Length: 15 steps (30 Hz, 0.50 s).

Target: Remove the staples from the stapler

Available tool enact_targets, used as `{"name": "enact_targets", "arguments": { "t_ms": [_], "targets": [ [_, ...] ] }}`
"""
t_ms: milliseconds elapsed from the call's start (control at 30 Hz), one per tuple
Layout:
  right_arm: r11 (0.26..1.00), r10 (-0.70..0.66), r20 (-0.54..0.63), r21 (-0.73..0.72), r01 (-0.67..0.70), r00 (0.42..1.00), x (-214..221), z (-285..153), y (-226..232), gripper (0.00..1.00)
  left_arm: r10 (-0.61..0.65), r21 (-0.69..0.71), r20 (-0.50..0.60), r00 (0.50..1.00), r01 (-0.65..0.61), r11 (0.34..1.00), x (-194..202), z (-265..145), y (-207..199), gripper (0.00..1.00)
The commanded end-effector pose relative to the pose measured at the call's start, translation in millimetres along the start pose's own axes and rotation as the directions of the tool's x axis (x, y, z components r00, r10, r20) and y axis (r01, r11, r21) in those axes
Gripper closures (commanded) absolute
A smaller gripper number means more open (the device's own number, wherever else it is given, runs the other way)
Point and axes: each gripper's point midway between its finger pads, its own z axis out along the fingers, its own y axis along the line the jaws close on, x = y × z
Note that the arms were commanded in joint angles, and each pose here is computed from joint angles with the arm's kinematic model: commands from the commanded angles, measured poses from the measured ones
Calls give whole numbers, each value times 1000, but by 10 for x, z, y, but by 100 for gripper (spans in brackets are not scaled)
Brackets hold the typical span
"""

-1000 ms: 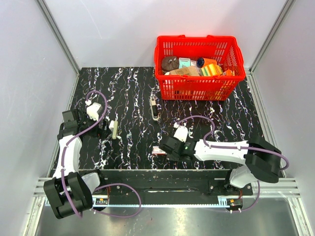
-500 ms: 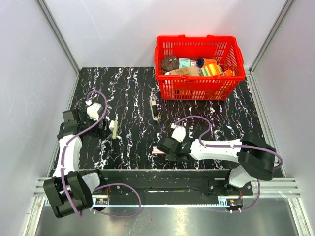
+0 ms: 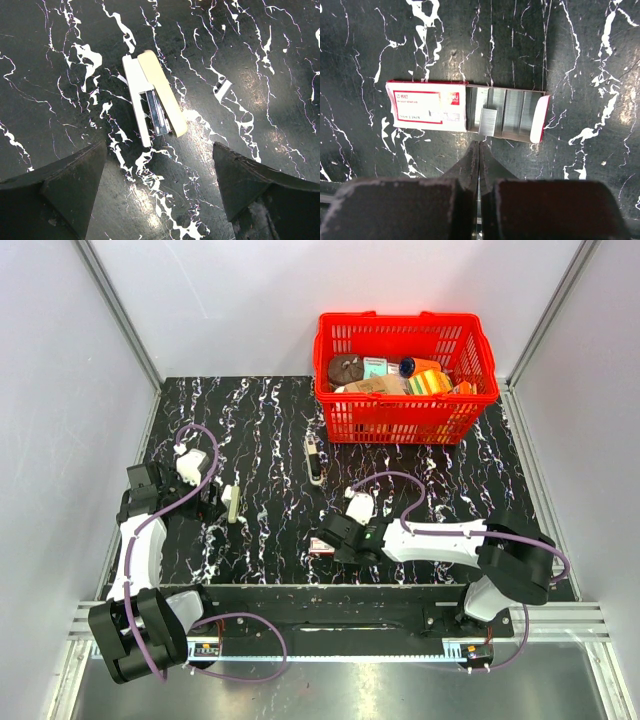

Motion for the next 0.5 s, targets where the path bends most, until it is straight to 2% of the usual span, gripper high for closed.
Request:
{"name": "enact_targets", "arguments": {
  "t_ms": [0,300,467],
  "targets": [
    [1000,12,35,-4,-12,999,-127,33,38,100,28,9,28,999,-28,1000,-43,5,-1,9],
    [997,4,34,-83,-1,999,-213,-111,214,100,27,17,27,999,-27,999,-42,3,-16,9],
    [995,24,93,-95,-15,995,-370,-247,197,100,31,17,30,999,-32,999,-52,-1,-16,9]
  ]
}}
